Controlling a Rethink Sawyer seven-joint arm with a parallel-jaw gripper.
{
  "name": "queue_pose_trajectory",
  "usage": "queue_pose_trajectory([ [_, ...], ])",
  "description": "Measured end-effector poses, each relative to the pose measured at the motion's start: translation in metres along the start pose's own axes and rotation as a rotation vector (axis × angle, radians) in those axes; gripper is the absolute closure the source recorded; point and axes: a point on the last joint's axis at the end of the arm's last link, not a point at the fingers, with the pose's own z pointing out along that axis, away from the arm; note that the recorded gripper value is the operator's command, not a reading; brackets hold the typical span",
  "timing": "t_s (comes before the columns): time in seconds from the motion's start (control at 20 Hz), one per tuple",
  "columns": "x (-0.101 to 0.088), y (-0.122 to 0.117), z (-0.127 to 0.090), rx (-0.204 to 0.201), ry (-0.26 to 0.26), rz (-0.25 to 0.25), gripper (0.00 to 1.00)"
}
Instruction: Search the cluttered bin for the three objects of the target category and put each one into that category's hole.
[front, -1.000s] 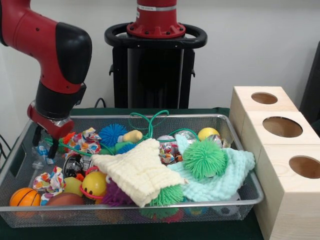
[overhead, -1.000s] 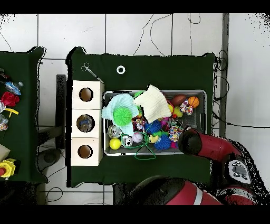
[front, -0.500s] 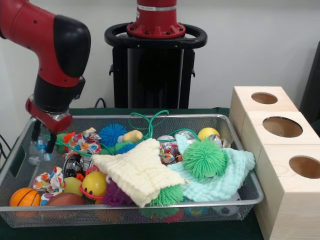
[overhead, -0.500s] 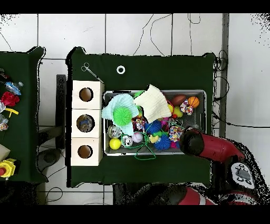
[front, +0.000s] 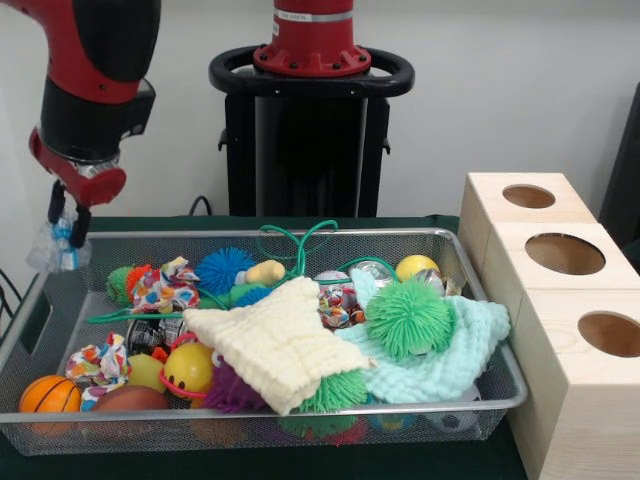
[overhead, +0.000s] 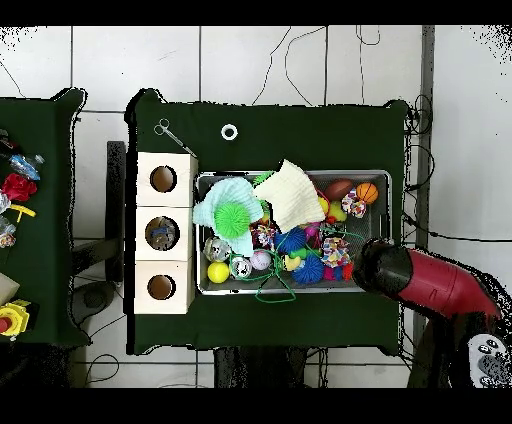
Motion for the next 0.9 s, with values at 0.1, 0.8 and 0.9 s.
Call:
queue_pose_trajectory([
  [0.1, -0.004, -0.001, -0.006, -0.004, -0.009, 0.007, 1.0],
  [0.8, -0.025, 0.041, -0.046, -0.107, -0.03, 0.119, 1.0],
  [0.9, -0.025, 0.052, -0.053, -0.122, -0.029, 0.131, 1.0],
])
